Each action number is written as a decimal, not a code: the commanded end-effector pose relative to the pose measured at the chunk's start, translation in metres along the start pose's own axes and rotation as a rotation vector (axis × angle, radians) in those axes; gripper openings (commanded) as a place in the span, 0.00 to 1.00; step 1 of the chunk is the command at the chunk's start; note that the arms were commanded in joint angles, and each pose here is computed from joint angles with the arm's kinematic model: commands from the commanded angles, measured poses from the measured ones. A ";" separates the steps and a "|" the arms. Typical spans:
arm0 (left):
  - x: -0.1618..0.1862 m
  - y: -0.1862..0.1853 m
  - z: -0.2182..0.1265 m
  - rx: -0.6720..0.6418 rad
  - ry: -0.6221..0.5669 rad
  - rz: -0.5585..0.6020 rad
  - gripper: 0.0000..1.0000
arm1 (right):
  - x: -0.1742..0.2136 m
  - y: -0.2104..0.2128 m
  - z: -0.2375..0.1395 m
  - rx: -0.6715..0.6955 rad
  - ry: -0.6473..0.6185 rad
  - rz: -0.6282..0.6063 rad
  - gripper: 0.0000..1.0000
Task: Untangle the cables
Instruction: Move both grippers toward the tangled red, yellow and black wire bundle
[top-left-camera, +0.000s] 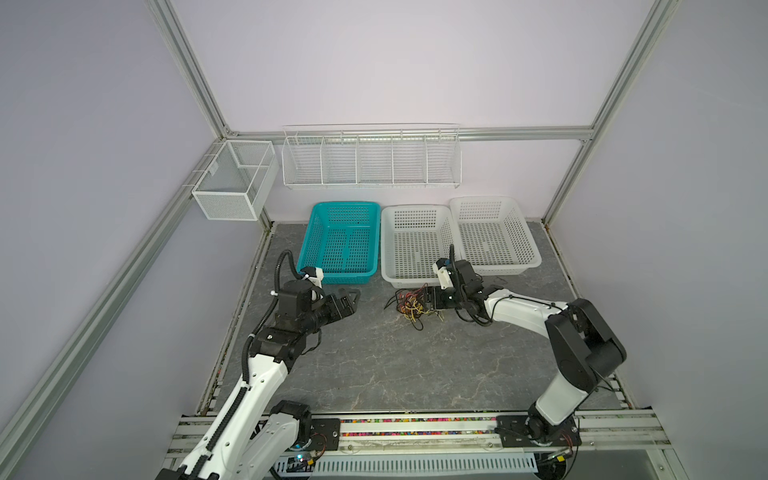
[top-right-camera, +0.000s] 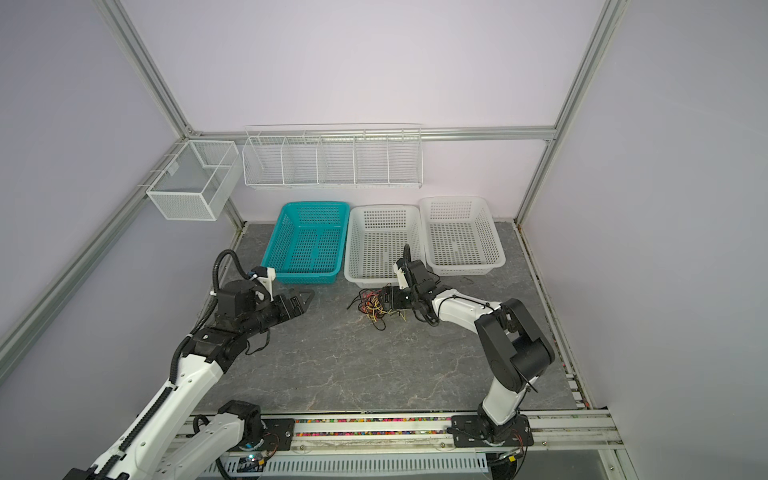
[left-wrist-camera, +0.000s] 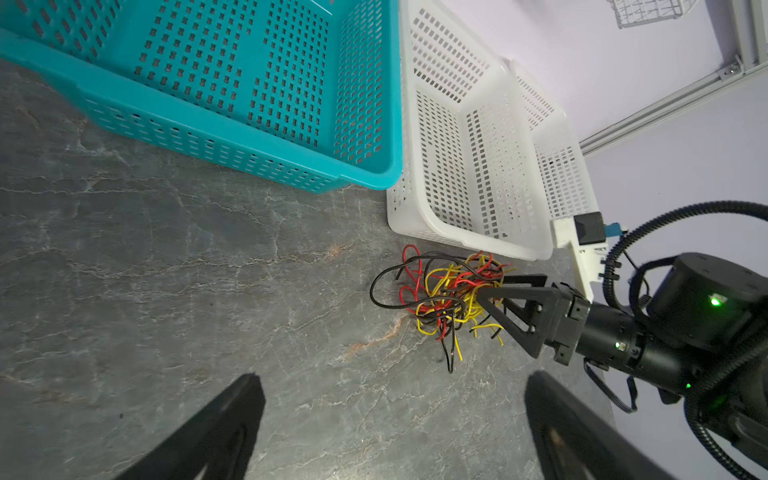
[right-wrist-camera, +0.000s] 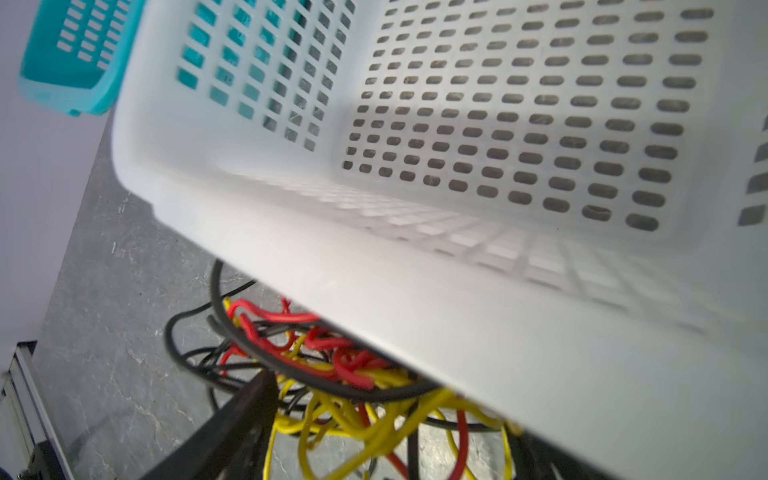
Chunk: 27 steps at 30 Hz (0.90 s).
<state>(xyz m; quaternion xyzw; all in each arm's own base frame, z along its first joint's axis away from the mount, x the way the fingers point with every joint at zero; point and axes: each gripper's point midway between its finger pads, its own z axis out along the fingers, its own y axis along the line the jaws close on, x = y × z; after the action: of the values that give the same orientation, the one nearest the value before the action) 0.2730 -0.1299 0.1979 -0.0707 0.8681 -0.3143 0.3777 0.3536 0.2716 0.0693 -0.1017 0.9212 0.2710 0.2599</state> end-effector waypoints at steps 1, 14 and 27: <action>0.023 0.013 0.007 -0.031 0.023 -0.026 0.99 | 0.005 0.001 0.011 0.007 0.017 -0.022 0.79; 0.065 -0.012 0.028 0.015 0.036 -0.040 0.99 | 0.053 0.040 0.009 -0.084 0.119 -0.168 0.25; 0.105 -0.035 0.045 0.111 0.111 -0.033 0.93 | 0.071 0.089 -0.053 -0.330 0.043 -0.285 0.11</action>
<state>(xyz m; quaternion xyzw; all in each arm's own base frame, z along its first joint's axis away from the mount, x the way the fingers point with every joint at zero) 0.2260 -0.2139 0.1289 -0.0329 0.8820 -0.3462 0.3182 0.2555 0.3030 0.0960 -0.2463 0.8731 0.3387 0.2496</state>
